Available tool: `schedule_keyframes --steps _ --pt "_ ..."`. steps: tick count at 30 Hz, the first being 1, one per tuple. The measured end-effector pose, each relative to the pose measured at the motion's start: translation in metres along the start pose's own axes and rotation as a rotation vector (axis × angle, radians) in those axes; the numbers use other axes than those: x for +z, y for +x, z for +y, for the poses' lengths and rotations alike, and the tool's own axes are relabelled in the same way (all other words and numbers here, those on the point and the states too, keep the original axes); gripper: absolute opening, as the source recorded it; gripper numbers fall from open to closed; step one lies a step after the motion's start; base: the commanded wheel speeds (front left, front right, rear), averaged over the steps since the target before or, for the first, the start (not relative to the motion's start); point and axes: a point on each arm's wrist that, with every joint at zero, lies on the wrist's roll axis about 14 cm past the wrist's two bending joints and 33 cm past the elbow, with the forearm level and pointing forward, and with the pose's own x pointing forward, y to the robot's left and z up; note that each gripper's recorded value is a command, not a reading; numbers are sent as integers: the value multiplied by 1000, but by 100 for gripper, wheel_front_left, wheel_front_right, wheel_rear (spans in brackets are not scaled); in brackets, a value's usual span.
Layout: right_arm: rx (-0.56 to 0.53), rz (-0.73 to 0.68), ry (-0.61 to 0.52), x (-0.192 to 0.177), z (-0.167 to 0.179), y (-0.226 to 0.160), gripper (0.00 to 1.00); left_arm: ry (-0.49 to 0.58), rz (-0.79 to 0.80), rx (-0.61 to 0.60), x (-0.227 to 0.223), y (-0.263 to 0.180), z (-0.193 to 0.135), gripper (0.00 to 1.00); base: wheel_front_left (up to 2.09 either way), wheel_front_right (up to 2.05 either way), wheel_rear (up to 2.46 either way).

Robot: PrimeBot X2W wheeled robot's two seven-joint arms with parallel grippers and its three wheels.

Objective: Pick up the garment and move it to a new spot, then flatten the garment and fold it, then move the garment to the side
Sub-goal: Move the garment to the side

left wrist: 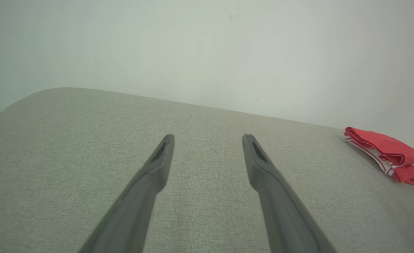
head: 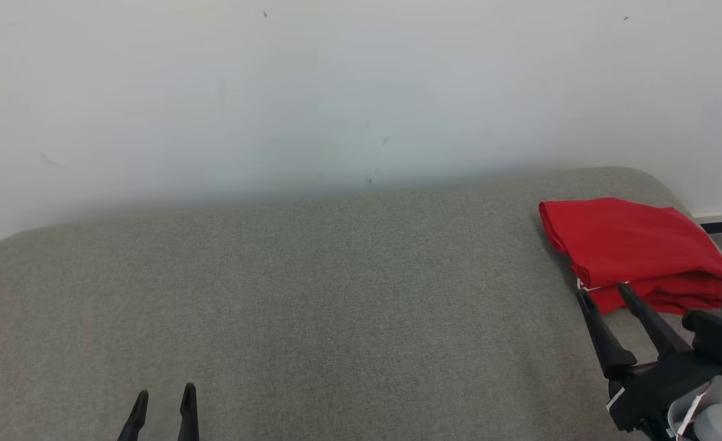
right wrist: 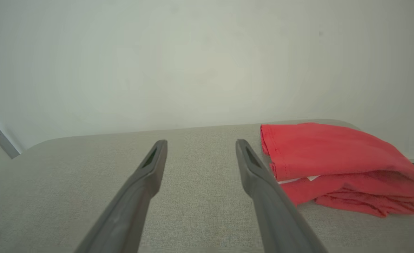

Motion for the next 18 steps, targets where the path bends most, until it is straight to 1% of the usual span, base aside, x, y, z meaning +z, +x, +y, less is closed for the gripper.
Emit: schedule_keyframes --steps 3,8,12,18 --pt "-37 16 13 -8 -11 -11 100 -1 5 -7 -1 2 -2 100 0 0 0" --pt "-41 26 -8 -16 -10 -23 100 0 6 3 -1 4 2 100 0 0 0" --pt "-123 26 13 -25 -27 -34 100 6 5 8 -1 4 4 100 0 0 0" --pt "-184 12 16 -30 -35 -46 100 23 43 21 -12 -1 9 100 0 0 0"
